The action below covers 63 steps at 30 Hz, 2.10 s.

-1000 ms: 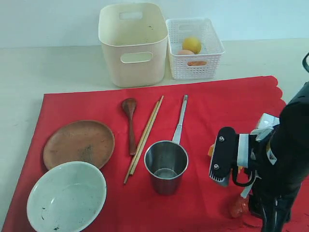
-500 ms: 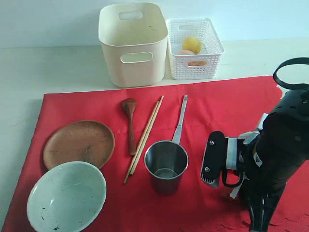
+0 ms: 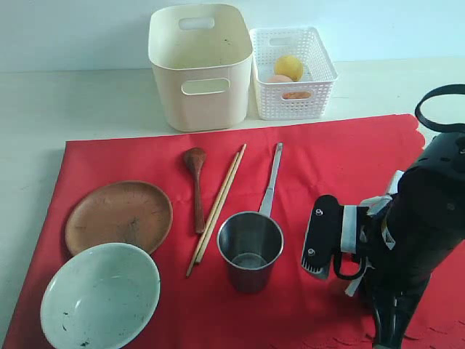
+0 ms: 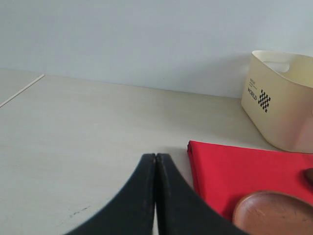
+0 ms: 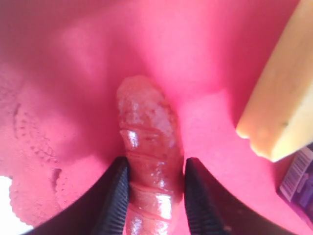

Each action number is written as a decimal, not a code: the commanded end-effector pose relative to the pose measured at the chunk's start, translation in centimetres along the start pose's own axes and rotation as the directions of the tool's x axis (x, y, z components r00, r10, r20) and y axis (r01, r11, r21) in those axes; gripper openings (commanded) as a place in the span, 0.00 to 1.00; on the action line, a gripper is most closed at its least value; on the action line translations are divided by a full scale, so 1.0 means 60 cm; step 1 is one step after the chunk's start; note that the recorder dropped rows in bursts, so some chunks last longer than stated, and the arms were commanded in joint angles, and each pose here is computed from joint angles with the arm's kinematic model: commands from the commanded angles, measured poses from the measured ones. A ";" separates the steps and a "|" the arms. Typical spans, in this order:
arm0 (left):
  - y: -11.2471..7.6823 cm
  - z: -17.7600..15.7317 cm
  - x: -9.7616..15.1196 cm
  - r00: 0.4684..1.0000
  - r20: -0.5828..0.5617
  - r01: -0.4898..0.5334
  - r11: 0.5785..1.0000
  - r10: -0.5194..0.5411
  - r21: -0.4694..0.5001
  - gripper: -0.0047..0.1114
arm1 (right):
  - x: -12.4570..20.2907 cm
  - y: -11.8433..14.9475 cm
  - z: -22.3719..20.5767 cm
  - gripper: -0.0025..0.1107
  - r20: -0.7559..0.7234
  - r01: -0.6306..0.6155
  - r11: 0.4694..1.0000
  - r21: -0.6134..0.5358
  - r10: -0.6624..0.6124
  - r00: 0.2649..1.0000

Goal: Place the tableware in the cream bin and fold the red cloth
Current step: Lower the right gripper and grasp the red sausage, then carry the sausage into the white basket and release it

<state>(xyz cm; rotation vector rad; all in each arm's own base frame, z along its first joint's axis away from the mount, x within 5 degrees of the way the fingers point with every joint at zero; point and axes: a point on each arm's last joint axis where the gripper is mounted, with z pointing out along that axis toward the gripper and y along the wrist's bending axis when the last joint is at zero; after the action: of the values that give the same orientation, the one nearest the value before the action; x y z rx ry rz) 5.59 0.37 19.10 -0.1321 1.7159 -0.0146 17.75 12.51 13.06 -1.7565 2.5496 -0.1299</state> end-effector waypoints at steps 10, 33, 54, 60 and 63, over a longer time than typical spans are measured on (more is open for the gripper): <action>0.000 -0.001 -0.004 1.000 0.021 0.006 1.000 -0.006 0.003 0.05 | -0.047 -0.033 -0.111 0.02 0.249 -0.142 0.987 0.074 0.119 0.961; 0.000 -0.001 -0.004 1.000 0.021 0.006 1.000 -0.006 0.003 0.05 | -0.167 -0.246 -0.206 0.02 0.702 -0.474 0.855 0.211 0.205 0.682; 0.000 -0.001 -0.004 1.000 0.021 0.006 1.000 -0.006 0.003 0.05 | -0.194 -0.496 -0.040 0.02 0.713 -0.804 0.595 -0.006 0.566 0.414; 0.000 -0.001 -0.004 1.000 0.021 0.006 1.000 -0.006 0.003 0.05 | -0.194 -0.496 -0.038 0.30 0.710 -0.804 0.595 -0.006 0.569 0.416; 0.000 -0.001 -0.004 1.000 0.021 0.006 1.000 -0.006 0.003 0.05 | -0.194 -0.496 -0.038 0.44 0.710 -0.804 0.595 -0.006 0.569 0.416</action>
<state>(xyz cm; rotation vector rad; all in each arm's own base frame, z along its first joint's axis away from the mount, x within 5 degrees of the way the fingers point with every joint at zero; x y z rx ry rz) 5.59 0.37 19.10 -0.1321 1.7159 -0.0146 49.10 12.99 17.24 -0.3490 2.2909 0.0704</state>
